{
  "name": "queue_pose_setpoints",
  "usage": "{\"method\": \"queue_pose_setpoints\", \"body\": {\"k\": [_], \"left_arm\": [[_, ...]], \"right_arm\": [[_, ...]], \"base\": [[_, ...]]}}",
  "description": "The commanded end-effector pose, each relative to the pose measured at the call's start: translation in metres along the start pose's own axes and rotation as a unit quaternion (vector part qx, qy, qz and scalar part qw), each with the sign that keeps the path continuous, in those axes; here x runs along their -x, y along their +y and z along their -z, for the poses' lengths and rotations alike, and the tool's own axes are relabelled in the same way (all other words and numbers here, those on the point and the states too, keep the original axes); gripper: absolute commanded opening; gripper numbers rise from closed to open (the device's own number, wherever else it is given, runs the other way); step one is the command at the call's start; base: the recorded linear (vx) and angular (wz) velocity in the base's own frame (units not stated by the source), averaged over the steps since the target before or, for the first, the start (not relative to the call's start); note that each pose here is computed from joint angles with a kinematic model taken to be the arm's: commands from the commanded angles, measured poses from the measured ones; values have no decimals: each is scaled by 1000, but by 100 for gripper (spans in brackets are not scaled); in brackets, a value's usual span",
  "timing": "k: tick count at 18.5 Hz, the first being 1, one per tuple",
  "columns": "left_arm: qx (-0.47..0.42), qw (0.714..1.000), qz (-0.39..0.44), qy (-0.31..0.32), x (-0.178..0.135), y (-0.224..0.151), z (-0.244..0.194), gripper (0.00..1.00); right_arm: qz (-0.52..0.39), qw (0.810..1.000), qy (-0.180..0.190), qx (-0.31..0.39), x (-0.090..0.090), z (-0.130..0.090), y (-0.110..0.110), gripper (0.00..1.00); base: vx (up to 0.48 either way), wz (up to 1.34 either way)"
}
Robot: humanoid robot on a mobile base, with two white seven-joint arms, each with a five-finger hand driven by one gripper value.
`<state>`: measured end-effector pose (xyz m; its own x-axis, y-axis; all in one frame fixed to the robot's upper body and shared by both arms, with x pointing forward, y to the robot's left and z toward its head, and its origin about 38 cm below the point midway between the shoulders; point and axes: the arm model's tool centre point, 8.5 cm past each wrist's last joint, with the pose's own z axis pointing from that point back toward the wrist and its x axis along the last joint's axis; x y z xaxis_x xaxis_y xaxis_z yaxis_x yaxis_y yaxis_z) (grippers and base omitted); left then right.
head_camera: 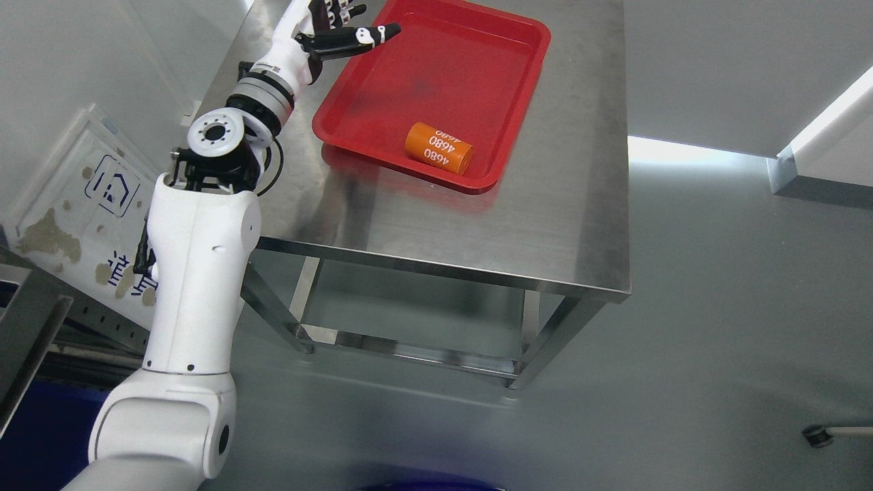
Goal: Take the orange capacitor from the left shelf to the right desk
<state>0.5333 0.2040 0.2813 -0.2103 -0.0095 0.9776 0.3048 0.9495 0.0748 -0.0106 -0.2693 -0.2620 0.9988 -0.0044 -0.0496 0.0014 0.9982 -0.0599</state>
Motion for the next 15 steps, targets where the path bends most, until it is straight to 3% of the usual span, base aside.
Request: {"method": "queue_pose_setpoints", "body": {"k": [1, 10, 15], "left_arm": [[-112, 988, 15, -109, -66, 86, -70, 99], [-143, 985, 14, -93, 27, 58, -116, 100], [-126, 988, 14, -89, 29, 41, -109, 100]], "right_arm": [[6, 1000, 0, 6, 7, 0, -11, 100], [6, 1000, 0, 7, 7, 0, -11, 100], [6, 1000, 1, 7, 8, 0, -11, 100]], "base": [[0, 0], [0, 5], [0, 0]]}}
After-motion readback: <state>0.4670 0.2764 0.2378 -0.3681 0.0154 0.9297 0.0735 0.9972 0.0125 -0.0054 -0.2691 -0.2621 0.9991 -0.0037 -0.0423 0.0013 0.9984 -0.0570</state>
